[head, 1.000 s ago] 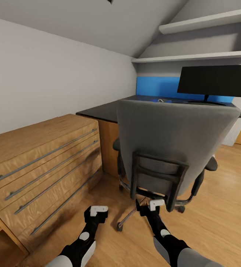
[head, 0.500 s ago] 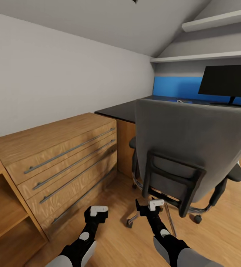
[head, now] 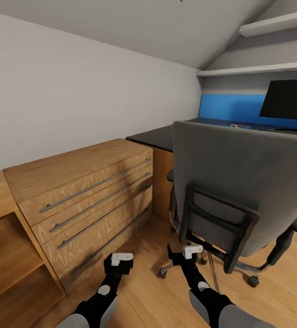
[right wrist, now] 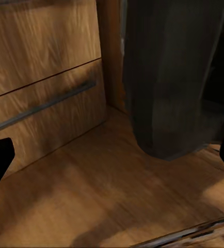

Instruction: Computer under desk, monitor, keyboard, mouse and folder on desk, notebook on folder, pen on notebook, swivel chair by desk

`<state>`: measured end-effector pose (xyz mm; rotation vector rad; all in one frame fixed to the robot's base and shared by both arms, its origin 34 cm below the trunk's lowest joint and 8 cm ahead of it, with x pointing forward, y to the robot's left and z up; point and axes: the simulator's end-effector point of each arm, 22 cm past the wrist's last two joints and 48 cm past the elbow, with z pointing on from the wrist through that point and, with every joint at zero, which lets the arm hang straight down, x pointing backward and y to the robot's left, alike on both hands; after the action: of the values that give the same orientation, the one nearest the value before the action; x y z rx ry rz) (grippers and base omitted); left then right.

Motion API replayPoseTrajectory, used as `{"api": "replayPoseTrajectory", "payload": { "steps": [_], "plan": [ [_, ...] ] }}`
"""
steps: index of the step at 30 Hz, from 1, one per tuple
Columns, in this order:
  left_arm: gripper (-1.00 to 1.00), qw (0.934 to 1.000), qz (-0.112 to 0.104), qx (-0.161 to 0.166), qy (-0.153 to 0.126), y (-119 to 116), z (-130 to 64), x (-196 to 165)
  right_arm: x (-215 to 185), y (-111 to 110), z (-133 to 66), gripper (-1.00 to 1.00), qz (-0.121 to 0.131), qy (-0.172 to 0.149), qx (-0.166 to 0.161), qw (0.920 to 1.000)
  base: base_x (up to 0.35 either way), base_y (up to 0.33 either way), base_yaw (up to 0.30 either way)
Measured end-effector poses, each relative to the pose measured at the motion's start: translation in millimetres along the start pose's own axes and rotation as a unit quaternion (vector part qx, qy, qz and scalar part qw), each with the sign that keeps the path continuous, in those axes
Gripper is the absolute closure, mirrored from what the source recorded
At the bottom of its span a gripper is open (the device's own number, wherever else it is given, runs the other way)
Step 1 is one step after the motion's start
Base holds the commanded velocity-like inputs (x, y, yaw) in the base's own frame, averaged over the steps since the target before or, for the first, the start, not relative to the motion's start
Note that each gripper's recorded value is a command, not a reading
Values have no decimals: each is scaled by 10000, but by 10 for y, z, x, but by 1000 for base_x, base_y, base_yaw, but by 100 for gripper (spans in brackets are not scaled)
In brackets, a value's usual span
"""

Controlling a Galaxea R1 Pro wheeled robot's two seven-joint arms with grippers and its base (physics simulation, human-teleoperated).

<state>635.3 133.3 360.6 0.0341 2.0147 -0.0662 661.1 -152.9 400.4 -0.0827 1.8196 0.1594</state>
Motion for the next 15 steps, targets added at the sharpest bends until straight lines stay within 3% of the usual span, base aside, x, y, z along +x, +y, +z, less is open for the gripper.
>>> {"api": "replayPoseTrajectory", "payload": {
  "steps": [8,15],
  "plan": [
    [-100,10000,0,0,0,0,2,2,4,0,1,-100,0,3,0,10000,12,0,0],
    [-100,10000,2,1,-10,-1,2,-7,-4,0,1,-100,-6,-5,-3,10000,-265,55,-69]
  ]
}}
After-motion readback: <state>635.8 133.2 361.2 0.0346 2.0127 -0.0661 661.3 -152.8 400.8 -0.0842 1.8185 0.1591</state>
